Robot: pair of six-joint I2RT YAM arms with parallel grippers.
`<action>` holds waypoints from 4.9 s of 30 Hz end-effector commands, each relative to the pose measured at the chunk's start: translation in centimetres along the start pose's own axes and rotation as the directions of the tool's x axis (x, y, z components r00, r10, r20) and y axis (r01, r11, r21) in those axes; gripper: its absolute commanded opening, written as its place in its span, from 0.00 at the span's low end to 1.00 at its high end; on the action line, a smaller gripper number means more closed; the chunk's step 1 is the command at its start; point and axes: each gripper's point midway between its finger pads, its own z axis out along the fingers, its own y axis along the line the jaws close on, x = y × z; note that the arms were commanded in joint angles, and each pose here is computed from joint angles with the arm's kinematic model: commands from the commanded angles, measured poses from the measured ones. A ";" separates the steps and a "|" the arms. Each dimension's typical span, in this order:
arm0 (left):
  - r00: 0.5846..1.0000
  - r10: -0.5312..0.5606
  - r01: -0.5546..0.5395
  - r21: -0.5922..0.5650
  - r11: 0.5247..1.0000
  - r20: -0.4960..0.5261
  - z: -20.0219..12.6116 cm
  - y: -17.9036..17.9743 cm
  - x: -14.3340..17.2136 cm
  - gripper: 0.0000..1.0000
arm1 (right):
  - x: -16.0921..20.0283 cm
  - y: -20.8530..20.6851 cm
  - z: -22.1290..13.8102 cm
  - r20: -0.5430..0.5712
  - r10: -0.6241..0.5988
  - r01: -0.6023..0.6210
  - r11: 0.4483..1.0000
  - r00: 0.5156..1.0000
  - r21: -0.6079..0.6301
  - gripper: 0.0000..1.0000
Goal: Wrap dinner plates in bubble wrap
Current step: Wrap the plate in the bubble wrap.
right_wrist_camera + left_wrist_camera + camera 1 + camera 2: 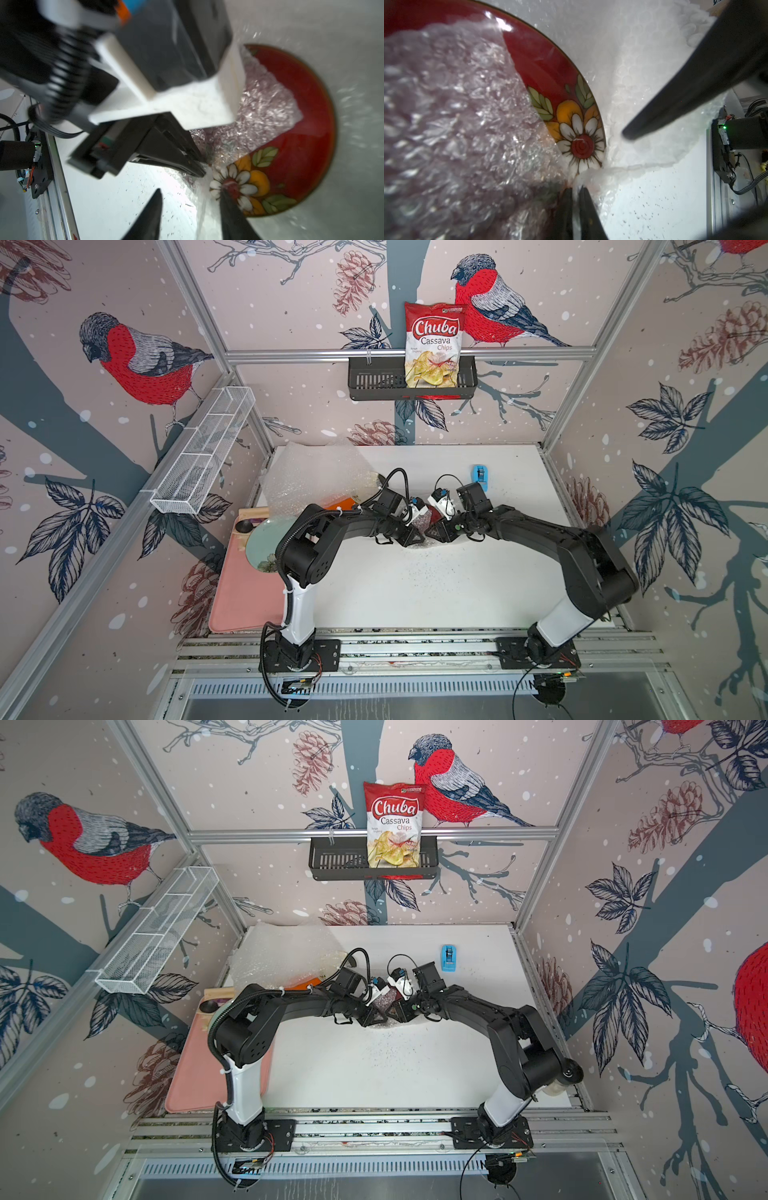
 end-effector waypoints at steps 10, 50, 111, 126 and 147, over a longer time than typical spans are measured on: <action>0.998 -0.062 0.061 -0.080 0.995 -0.009 -0.4 1.4 0.5 0.11 | 4.7 -5.1 -4.3 -0.202 -0.281 0.332 0.893 0.938 0.303 0.95; 0.982 -0.191 0.188 -0.143 0.972 -0.007 -0.3 4.4 -1.7 0.15 | 6.8 -12.7 -4.1 0.250 0.654 -0.695 0.706 0.714 0.138 0.95; 0.874 -0.467 0.483 -0.137 0.865 0.134 -1.8 6.8 -1.8 0.19 | -3.3 0.4 8.8 0.111 0.396 -0.398 0.917 0.911 -0.006 0.00; 0.794 -0.522 0.535 0.050 0.844 0.313 -6.5 3.1 -4.8 0.63 | 5.3 -1.9 11.7 0.003 0.509 -0.507 0.857 0.861 0.094 0.00; 0.781 -0.604 0.615 -0.369 0.697 0.161 -2.9 6.2 4.2 0.22 | -0.6 2.1 5.5 0.175 0.260 -0.251 0.965 0.950 -0.071 0.61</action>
